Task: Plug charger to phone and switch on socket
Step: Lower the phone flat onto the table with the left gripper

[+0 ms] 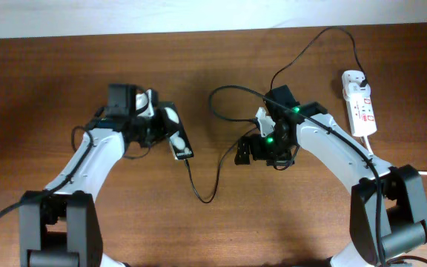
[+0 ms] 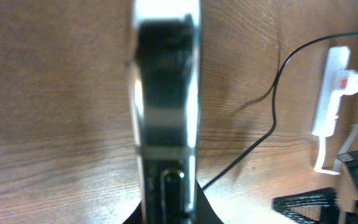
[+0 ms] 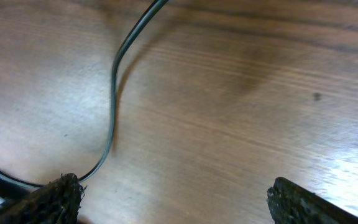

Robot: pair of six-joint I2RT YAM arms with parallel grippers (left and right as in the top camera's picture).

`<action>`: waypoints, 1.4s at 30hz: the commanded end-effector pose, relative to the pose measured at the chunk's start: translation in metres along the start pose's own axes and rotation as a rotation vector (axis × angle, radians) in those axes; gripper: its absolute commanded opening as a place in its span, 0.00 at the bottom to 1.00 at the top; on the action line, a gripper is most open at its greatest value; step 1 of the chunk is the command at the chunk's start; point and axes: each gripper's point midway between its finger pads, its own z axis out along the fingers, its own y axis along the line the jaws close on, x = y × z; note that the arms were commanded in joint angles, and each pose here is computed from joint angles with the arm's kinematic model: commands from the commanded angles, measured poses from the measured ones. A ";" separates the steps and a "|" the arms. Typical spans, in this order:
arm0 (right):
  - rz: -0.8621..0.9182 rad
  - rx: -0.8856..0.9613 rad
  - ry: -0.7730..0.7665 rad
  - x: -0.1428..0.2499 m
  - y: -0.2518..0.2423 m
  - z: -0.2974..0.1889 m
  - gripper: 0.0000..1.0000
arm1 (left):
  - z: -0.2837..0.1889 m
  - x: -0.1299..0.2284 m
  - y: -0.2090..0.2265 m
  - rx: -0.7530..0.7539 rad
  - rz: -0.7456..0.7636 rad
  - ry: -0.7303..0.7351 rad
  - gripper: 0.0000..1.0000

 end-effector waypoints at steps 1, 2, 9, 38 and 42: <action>-0.017 0.046 -0.029 -0.004 -0.007 -0.005 0.99 | 0.003 0.001 0.006 -0.111 0.079 -0.008 0.00; -0.017 0.046 -0.029 -0.004 -0.007 -0.005 0.99 | 0.008 0.007 0.012 -0.135 0.075 0.018 0.00; -0.017 0.046 -0.029 -0.004 -0.007 -0.005 0.99 | 0.046 0.033 0.045 -0.198 0.024 0.149 0.01; -0.020 0.044 -0.036 -0.006 -0.007 -0.005 0.99 | 0.051 0.033 0.057 -0.248 0.021 0.146 0.44; -0.020 0.044 -0.036 -0.006 -0.007 -0.005 0.99 | 0.051 0.027 0.056 -0.239 0.029 0.125 0.50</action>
